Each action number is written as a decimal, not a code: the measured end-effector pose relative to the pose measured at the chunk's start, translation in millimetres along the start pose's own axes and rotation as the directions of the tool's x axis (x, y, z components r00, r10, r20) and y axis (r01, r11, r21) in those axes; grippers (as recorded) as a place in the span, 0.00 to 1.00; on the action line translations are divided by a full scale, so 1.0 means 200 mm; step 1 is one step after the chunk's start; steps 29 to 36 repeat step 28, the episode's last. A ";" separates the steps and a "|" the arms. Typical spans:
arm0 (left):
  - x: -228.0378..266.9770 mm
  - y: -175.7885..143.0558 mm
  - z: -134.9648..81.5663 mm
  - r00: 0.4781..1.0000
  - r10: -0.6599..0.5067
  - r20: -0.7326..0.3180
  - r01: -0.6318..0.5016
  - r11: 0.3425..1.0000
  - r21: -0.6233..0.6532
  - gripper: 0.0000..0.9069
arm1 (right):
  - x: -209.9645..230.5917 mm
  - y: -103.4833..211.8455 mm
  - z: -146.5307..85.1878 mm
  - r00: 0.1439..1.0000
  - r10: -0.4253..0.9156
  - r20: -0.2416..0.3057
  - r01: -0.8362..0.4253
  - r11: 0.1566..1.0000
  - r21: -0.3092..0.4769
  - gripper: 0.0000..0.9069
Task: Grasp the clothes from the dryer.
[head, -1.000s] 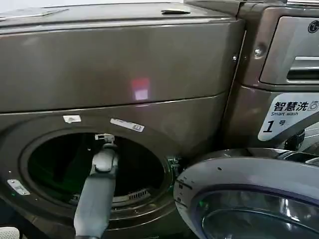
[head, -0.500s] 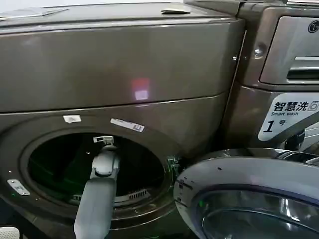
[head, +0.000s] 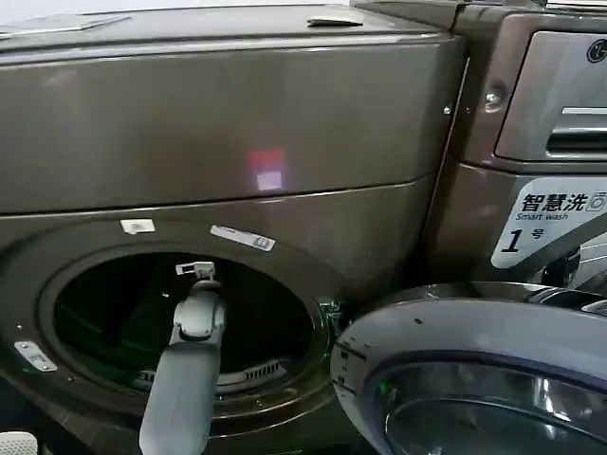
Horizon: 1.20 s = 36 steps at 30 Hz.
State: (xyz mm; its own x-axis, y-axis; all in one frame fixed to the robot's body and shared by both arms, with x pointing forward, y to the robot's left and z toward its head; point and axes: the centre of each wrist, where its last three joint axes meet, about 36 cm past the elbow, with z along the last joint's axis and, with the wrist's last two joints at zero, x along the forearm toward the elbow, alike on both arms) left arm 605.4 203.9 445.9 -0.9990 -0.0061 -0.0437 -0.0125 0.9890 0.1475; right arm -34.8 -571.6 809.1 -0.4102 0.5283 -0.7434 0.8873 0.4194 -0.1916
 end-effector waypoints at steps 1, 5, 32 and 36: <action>0.00 0.00 0.00 1.000 0.002 -0.004 -0.002 1.000 0.000 0.00 | 0.00 0.00 0.00 1.000 0.001 0.000 -0.001 1.000 0.000 1.00; 0.00 -0.01 0.00 1.000 0.007 -0.009 -0.007 1.000 0.000 0.00 | 0.00 -0.01 0.00 1.000 0.002 -0.002 -0.002 1.000 0.002 1.00; -0.04 0.05 -0.07 1.000 0.002 -0.005 -0.002 1.000 0.001 0.00 | 0.03 -0.03 0.01 1.000 0.008 -0.016 -0.008 1.000 0.007 1.00; -0.04 0.05 -0.07 1.000 0.002 -0.005 -0.002 1.000 0.001 0.00 | 0.03 -0.03 0.01 1.000 0.008 -0.016 -0.008 1.000 0.007 1.00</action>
